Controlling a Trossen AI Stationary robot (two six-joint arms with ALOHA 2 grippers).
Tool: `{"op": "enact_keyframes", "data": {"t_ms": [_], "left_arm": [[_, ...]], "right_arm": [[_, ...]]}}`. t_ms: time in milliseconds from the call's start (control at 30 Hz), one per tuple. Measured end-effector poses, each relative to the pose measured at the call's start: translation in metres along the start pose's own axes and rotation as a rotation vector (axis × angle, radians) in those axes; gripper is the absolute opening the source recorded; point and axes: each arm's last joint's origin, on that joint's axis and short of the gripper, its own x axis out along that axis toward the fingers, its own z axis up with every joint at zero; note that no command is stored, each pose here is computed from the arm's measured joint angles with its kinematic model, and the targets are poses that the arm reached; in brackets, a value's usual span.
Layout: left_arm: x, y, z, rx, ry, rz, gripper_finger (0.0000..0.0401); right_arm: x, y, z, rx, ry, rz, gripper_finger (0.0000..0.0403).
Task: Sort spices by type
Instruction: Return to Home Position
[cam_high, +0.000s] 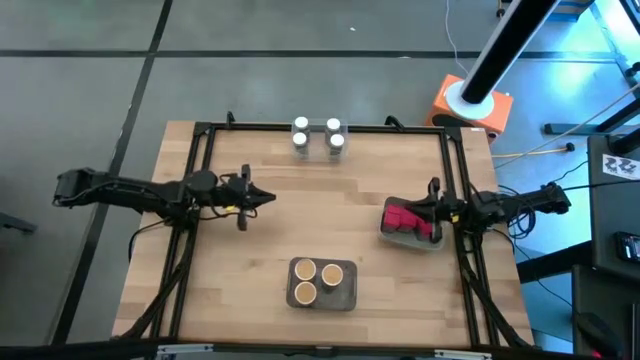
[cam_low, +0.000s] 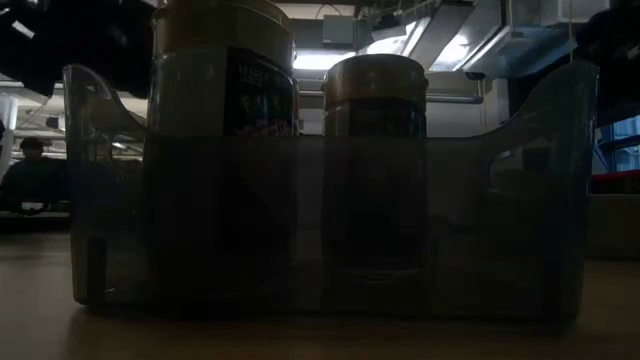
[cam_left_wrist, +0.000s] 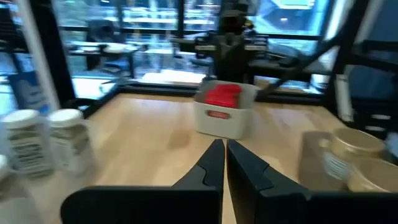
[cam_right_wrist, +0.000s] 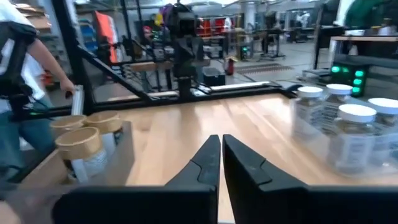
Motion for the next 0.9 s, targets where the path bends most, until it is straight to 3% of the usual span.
{"op": "enact_keyframes", "data": {"t_ms": [133, 400, 667, 900], "left_arm": [[-0.004, 0.004, -0.006, 0.000, -0.018, -0.039, 0.0003], [-0.025, 0.019, -0.021, -0.041, -0.026, 0.116, 0.0004], [-0.045, 0.020, -0.023, -0.074, -0.015, 0.205, 0.0003], [-0.055, 0.020, -0.042, -0.110, 0.003, 0.259, 0.0003]], "right_arm": [[0.001, 0.002, -0.001, -0.006, 0.011, 0.062, 0.0021], [0.001, 0.001, -0.002, -0.004, 0.013, 0.037, 0.0021], [0.001, 0.001, -0.001, 0.002, -0.004, 0.037, 0.0021], [0.001, 0.001, -0.001, 0.003, -0.005, 0.037, 0.0021]]}}
